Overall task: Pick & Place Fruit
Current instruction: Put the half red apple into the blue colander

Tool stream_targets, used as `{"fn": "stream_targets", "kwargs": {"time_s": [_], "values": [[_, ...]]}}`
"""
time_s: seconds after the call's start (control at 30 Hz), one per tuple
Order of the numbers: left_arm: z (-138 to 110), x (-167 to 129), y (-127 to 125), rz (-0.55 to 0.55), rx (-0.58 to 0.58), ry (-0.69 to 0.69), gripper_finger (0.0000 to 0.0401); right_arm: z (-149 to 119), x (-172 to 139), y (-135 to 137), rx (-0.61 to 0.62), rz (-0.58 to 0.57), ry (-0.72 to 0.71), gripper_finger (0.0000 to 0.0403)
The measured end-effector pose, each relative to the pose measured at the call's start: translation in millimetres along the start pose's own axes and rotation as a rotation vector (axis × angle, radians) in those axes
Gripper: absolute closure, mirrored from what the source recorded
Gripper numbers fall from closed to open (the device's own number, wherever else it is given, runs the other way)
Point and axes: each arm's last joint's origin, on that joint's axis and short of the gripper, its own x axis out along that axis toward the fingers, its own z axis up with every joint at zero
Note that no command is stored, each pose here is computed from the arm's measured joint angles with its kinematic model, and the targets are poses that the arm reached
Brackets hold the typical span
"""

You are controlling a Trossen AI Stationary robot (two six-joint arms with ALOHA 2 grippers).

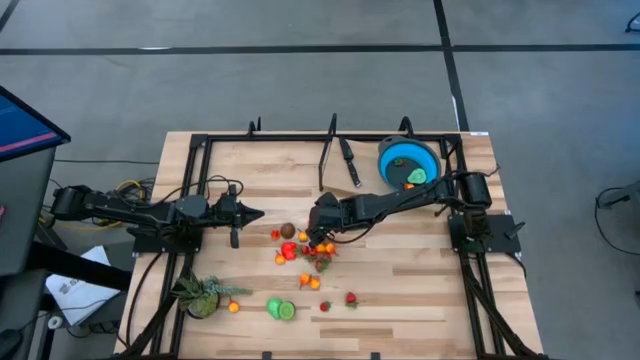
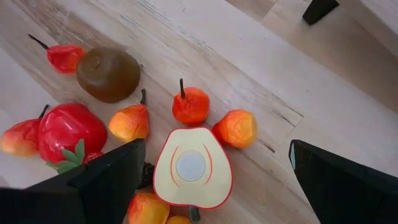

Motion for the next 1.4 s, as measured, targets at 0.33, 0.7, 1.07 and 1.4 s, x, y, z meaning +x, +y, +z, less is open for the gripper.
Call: {"fn": "stream_targets", "kwargs": {"time_s": [0.33, 0.7, 1.07, 1.4], "values": [[0, 0, 0, 0.0, 0.0, 0.0, 0.04, 0, 0, 0, 0.017, -0.001, 0.0, 0.0014], [0, 0, 0, 0.0, 0.0, 0.001, 0.04, -7, -3, 5, 0.001, 0.01, 0.003, 0.0011], [0, 0, 0, 0.0, 0.0, 0.0, 0.04, -13, -6, 11, -0.012, -0.002, -0.04, 0.001], [0, 0, 0, 0.0, 0.0, 0.001, 0.04, -16, -8, 15, -0.015, 0.018, -0.048, 0.0009]]}}
